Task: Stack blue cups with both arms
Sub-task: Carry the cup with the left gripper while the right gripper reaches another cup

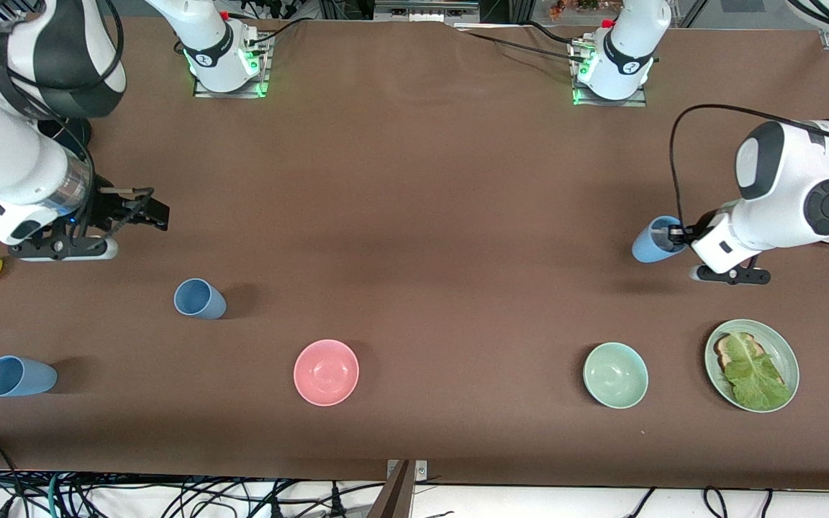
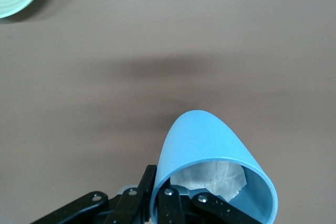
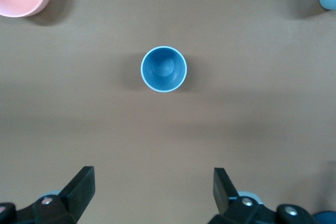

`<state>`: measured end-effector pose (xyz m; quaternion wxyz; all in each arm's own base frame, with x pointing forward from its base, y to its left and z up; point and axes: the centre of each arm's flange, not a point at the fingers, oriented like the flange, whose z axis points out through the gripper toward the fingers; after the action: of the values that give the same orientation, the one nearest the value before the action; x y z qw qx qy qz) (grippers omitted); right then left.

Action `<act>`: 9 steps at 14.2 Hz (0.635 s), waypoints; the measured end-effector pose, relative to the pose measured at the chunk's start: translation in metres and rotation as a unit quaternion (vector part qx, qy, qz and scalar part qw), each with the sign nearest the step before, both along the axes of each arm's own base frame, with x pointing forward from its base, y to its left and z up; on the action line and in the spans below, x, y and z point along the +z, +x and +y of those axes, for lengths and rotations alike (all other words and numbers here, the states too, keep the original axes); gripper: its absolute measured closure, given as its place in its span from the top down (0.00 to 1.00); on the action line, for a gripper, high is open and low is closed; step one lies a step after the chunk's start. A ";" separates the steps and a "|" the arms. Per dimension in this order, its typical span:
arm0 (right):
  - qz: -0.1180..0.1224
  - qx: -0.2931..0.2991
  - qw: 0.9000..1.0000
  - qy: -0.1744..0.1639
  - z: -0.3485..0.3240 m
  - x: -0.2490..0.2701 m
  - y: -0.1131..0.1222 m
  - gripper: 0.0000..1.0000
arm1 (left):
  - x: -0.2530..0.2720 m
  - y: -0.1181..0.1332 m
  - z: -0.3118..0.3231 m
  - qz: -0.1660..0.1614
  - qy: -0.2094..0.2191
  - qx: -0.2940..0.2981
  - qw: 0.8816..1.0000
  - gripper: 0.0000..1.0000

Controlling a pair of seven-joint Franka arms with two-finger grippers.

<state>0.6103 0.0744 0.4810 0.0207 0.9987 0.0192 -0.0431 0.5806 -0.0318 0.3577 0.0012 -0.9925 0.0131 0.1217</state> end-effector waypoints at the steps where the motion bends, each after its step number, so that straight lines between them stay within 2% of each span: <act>1: 0.004 -0.001 1.000 0.000 -0.002 -0.012 0.007 1.00 | 0.010 0.000 -0.034 -0.004 0.002 0.008 1.000 0.06; 5: 0.008 0.027 1.000 0.010 -0.024 -0.050 0.039 1.00 | 0.021 -0.019 -0.162 -0.004 -0.005 0.055 0.998 0.06; 9: 0.001 0.039 0.999 0.018 -0.039 -0.098 0.060 1.00 | 0.007 -0.030 -0.258 0.009 -0.007 0.089 0.996 0.06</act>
<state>0.6705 0.0357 0.3829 0.0046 0.9974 0.0587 -0.0427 0.5511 -0.2897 0.3646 -0.0164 -0.9885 -0.0748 0.1301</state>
